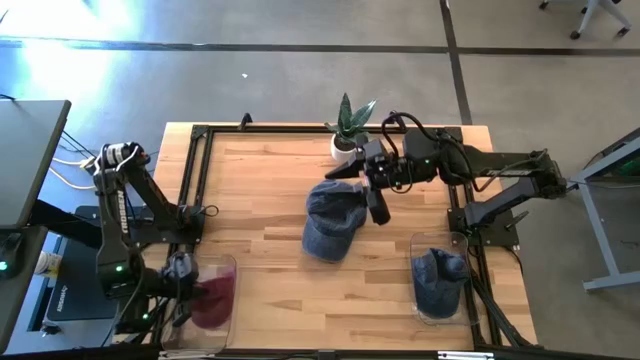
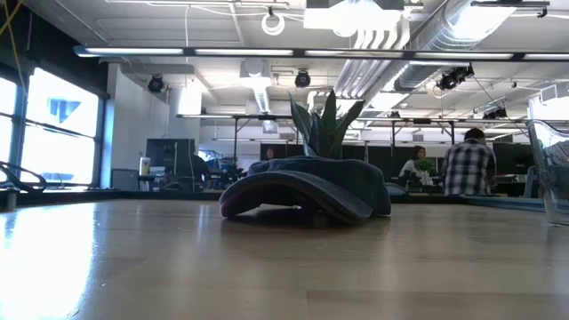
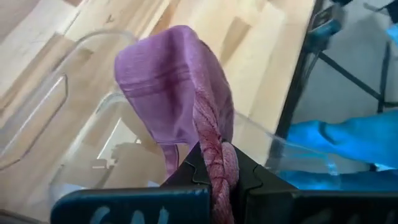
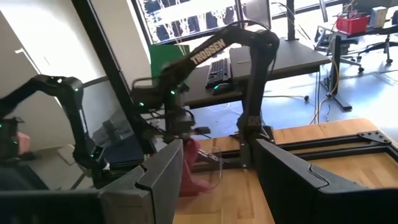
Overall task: Pick & Place hat
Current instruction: Put the red cap into the left transparent bin
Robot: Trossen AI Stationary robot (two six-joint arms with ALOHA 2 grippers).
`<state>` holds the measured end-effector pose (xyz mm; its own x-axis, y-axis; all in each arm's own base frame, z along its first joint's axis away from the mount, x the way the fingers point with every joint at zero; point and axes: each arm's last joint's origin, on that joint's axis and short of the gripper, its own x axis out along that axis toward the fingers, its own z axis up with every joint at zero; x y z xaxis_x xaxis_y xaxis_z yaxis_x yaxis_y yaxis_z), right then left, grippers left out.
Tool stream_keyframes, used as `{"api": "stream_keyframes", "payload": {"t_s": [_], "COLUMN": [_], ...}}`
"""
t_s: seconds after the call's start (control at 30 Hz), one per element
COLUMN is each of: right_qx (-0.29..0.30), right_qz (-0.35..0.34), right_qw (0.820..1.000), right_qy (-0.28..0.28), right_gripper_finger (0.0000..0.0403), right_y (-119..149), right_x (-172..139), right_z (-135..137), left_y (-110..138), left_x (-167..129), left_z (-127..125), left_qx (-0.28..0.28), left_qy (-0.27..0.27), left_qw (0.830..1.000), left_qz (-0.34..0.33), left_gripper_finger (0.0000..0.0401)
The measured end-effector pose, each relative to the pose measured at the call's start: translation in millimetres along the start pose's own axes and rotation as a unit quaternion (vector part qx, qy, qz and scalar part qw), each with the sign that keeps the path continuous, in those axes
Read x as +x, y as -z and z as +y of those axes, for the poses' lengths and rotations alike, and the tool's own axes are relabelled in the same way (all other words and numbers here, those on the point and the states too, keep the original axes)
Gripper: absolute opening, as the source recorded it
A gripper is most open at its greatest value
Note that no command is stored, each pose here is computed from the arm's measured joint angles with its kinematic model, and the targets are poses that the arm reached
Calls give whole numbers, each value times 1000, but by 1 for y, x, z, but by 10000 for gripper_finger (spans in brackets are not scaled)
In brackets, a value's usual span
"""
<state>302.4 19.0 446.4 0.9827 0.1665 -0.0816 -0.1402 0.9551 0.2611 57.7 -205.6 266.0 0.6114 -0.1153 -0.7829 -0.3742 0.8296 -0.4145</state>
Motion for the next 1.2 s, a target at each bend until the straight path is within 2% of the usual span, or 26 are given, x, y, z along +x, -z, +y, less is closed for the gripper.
{"api": "stream_keyframes", "payload": {"t_s": [0.13, 0.27, 0.37, 0.53, 0.67, 0.77, 0.9, 1.07, 1.2], "right_qx": [3, 7, 5, 0, 2, 9, 17, 17, 17], "right_qz": [0, 0, 0, -3, -4, -3, 0, 0, 0], "right_qw": [1000, 1000, 1000, 1000, 1000, 1000, 1000, 1000, 1000], "right_qy": [-1, 0, 0, 13, 14, 12, 2, 1, 1], "right_gripper_finger": [193, 193, 193, 193, 193, 193, 193, 193, 193], "right_y": [0, 0, 0, -1, -1, -1, 0, 0, 0], "right_x": [0, 0, 0, 0, 0, 0, 0, 0, 0], "right_z": [0, 0, 0, -2, -3, -2, -2, -1, -1], "left_y": [7, 11, 13, 10, 3, -1, -2, 0, -5], "left_x": [11, 10, 6, 10, 12, 12, 11, 10, -2], "left_z": [5, -7, -15, 4, 21, 28, 31, 29, 28], "left_qx": [-13, -52, -38, 8, -9, -3, 0, -33, -58], "left_qy": [29, 87, 126, 43, -45, -80, -89, -85, -65], "left_qw": [999, 994, 989, 998, 999, 997, 995, 994, 990], "left_qz": [15, 49, 72, 50, 28, 22, 31, 61, 113], "left_gripper_finger": [1, 1, 1, 1, 1, 1, 22, 92, 147]}}
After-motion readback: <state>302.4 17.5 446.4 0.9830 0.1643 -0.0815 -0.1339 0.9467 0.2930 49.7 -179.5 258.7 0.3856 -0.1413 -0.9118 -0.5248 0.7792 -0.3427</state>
